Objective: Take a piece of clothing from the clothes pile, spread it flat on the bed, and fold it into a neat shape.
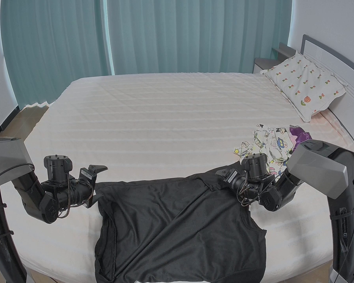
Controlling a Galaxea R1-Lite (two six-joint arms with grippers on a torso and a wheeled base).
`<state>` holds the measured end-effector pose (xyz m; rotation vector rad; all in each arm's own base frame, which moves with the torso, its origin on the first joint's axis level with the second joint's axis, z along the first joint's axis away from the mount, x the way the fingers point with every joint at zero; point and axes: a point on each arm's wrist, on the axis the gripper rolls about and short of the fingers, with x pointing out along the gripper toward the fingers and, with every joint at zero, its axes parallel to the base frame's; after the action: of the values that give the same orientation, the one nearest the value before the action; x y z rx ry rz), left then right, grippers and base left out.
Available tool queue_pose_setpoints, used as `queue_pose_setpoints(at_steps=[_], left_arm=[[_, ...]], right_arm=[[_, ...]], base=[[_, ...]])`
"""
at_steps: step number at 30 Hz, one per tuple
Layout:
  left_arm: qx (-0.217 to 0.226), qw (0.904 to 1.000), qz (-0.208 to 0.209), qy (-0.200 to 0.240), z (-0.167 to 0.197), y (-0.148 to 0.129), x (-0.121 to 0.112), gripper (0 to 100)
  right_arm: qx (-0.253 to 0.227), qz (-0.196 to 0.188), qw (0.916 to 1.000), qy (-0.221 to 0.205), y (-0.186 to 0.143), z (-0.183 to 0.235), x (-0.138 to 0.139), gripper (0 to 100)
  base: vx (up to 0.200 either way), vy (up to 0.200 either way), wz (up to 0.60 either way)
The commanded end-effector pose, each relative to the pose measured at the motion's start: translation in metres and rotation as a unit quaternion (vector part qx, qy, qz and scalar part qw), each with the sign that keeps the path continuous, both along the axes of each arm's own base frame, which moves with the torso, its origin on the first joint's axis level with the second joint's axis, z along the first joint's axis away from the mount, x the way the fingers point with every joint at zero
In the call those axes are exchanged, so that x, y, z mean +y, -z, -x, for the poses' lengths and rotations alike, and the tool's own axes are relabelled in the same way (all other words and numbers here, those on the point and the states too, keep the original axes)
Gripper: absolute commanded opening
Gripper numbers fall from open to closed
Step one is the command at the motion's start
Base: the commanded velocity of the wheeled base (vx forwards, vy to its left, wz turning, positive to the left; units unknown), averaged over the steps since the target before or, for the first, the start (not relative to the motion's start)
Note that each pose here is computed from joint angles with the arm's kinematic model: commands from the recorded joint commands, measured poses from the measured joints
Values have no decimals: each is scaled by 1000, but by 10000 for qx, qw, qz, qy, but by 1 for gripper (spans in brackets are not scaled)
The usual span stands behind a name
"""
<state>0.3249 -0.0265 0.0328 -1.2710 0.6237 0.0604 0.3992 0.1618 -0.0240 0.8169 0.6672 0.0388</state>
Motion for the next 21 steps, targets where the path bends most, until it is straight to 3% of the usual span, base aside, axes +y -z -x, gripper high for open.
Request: queue_pose_setpoints(at_steps=[1,2,3,9,14,21], left_arm=[[90,10000,-14,-3,2,5,-1,100],[98,10000,-14,-3,2,5,-1,100],[98,10000,-14,-3,2,5,-1,100],[113,9999,-19,-10,3,5,-1,100],[113,9999,-19,-2,3,5,-1,100],[120,9999,-20,-2,3,5,-1,100]], right_arm=[[71,55,9999,46,17,-13,3,100],[78,58,9999,69,17,-17,2,100],[64,52,9999,85,15,-19,1,0],[-432,75,9987,249,-9,-47,-15,0],[-1167,141,9924,365,-43,-78,-31,0],[-1721,171,9846,263,-57,-106,-20,0]], base=[[0,0,0],[0,0,0],[0,0,0],[0,0,0],[0,0,0],[0,0,0]])
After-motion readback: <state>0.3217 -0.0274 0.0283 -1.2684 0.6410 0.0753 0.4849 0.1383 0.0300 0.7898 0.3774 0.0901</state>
